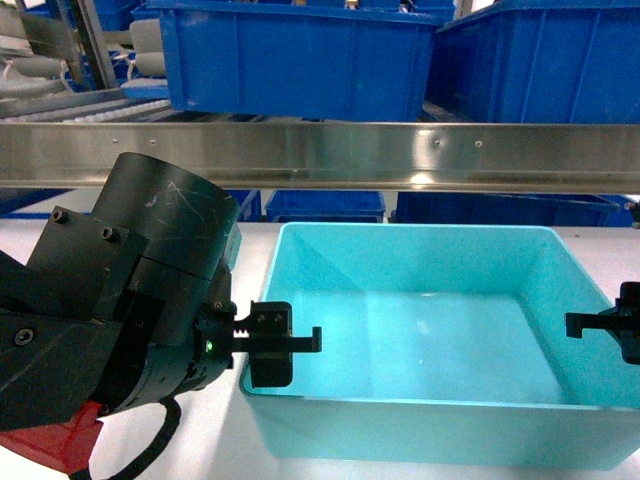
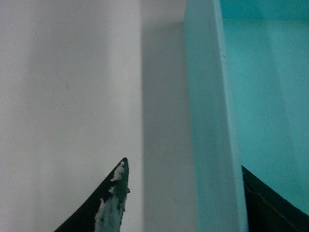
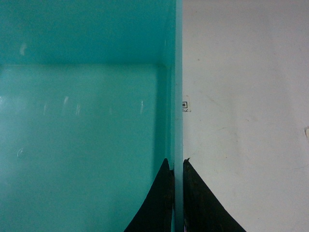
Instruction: Organize blue bins on left shelf correctly
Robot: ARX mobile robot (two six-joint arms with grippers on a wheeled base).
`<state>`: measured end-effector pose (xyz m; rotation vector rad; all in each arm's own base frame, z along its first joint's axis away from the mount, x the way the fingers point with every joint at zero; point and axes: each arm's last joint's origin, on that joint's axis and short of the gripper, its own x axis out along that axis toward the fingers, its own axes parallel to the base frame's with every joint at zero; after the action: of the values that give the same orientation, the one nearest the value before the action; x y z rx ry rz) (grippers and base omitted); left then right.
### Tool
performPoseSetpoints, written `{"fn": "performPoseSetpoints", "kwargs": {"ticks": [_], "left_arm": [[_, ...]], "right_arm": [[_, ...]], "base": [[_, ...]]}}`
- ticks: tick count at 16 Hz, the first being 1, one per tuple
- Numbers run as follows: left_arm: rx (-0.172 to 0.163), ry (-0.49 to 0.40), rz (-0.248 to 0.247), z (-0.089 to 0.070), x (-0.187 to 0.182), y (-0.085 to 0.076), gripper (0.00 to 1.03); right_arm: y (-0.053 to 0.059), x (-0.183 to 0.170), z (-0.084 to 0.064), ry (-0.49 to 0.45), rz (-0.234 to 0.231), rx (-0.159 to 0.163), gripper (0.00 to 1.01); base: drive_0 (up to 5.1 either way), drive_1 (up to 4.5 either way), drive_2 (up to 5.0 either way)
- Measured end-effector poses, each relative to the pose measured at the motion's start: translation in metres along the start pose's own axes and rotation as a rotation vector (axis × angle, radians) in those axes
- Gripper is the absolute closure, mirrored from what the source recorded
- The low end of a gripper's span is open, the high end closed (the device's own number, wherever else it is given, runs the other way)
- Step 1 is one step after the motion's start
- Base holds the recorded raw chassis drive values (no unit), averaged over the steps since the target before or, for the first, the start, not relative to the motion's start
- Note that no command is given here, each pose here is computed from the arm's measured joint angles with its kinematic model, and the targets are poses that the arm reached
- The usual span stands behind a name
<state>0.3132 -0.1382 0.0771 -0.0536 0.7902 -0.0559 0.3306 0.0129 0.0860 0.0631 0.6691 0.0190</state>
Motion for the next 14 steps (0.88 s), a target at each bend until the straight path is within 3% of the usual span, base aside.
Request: {"fn": "performPoseSetpoints", "kwargs": {"ticks": [3, 7, 14], "left_arm": [[0.002, 0.001, -0.022, 0.0003, -0.0003, -0.0024, 0.75], [-0.001, 0.0, -0.036, 0.0009, -0.0007, -0.0047, 1.02], [0.004, -0.007, -0.036, 0.0028, -0.0026, -0.005, 1.01]], "right_arm": [[0.0005, 0.0, 0.0001, 0.001, 0.01, 0.004, 0.99], [0.0012, 0.0, 0.0, 0.002, 0.022, 0.006, 0.99], [0.001, -0.0001, 0.0008, -0.006, 0.026, 0.009, 0.99]], "base": [[0.0, 0.0, 0.0], [0.0, 0.0, 0.0], [0.0, 0.0, 0.0]]}}
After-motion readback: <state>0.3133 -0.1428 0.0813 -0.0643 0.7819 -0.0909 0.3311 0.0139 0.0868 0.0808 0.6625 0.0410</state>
